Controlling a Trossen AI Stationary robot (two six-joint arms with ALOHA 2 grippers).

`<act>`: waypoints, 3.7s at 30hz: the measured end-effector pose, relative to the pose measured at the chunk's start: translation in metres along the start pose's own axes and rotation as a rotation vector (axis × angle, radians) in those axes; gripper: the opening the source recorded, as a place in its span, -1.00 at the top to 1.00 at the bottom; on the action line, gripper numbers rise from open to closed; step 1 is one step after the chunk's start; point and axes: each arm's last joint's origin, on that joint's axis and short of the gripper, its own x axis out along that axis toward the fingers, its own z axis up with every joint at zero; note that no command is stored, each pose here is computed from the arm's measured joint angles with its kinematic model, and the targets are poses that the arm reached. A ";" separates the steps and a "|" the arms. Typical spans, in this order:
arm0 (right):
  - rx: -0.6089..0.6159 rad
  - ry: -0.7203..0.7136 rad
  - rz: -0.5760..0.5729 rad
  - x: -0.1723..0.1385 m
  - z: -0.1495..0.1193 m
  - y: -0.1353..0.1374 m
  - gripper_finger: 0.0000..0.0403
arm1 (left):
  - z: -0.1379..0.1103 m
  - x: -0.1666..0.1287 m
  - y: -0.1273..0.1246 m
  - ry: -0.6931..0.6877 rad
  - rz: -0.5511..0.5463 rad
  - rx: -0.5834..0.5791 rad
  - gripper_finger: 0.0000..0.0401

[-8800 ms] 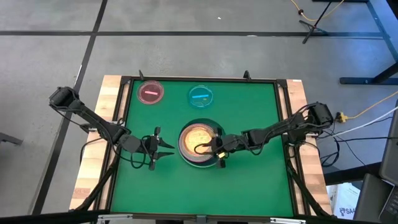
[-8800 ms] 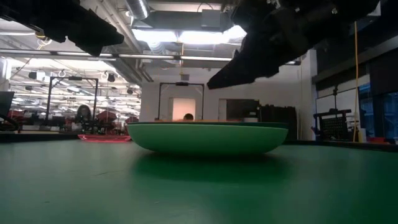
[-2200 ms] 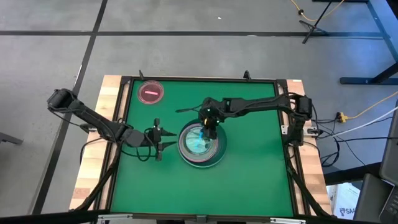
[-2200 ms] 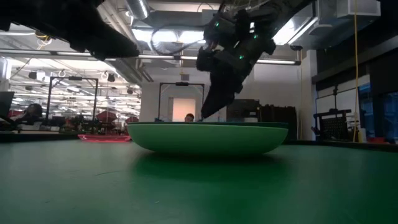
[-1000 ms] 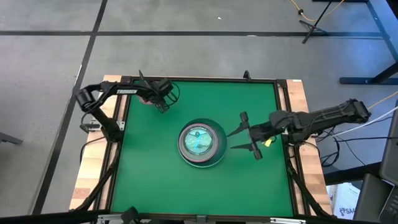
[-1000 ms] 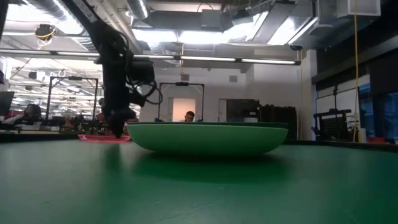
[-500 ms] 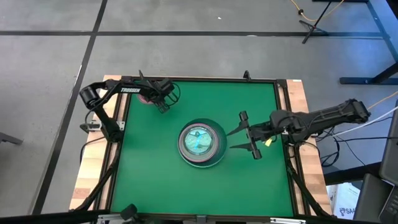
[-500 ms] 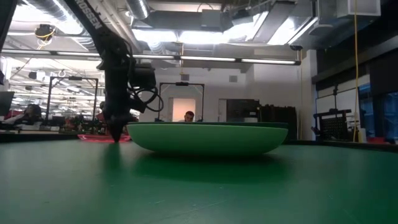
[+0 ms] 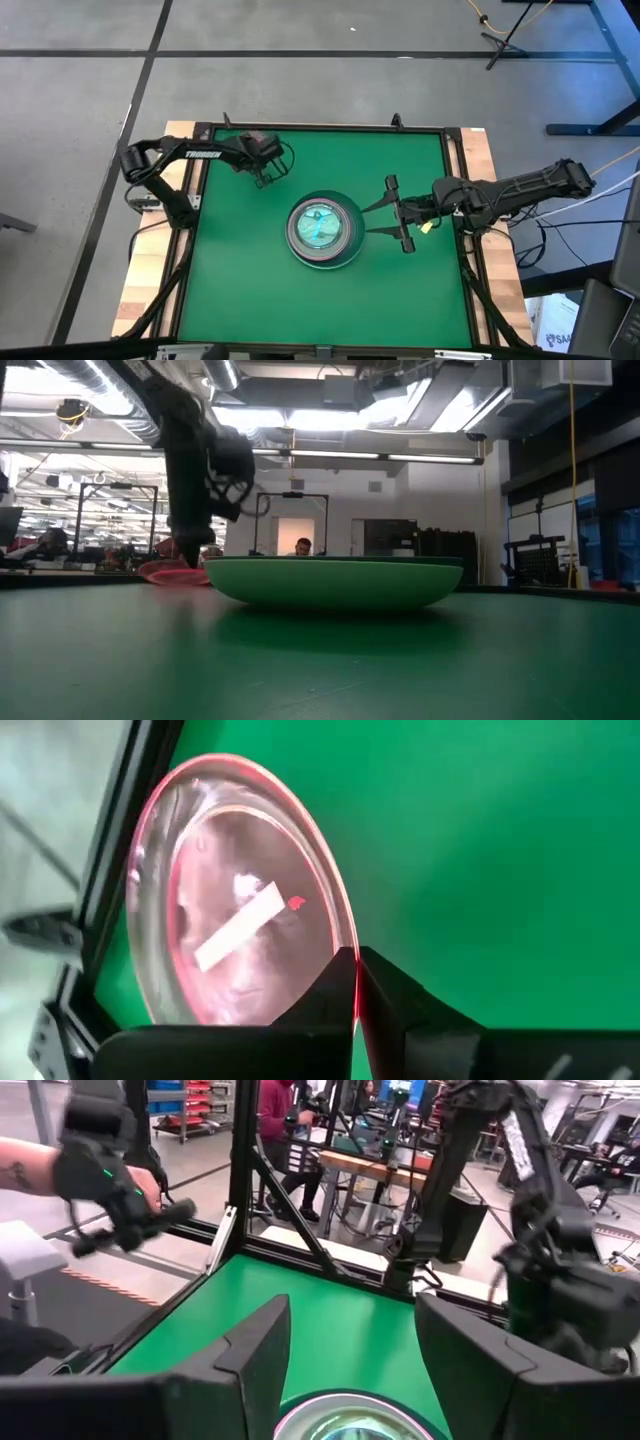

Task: Stack plastic plates
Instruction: Stack the pink plate on top of the blue plate, then return to Home Position

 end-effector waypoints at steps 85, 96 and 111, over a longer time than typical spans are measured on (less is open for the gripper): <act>-0.051 0.188 -0.108 0.036 -0.035 0.001 -0.04 | -0.080 -0.159 -0.119 -1.112 -0.676 0.321 0.43; 0.010 0.321 -0.230 0.006 -0.038 -0.011 -0.04 | -0.110 -0.133 -0.086 -1.241 -0.630 0.171 0.43; 0.207 0.209 -0.259 -0.059 -0.094 -0.007 0.08 | -0.156 -0.105 -0.056 -1.417 -0.651 0.007 0.45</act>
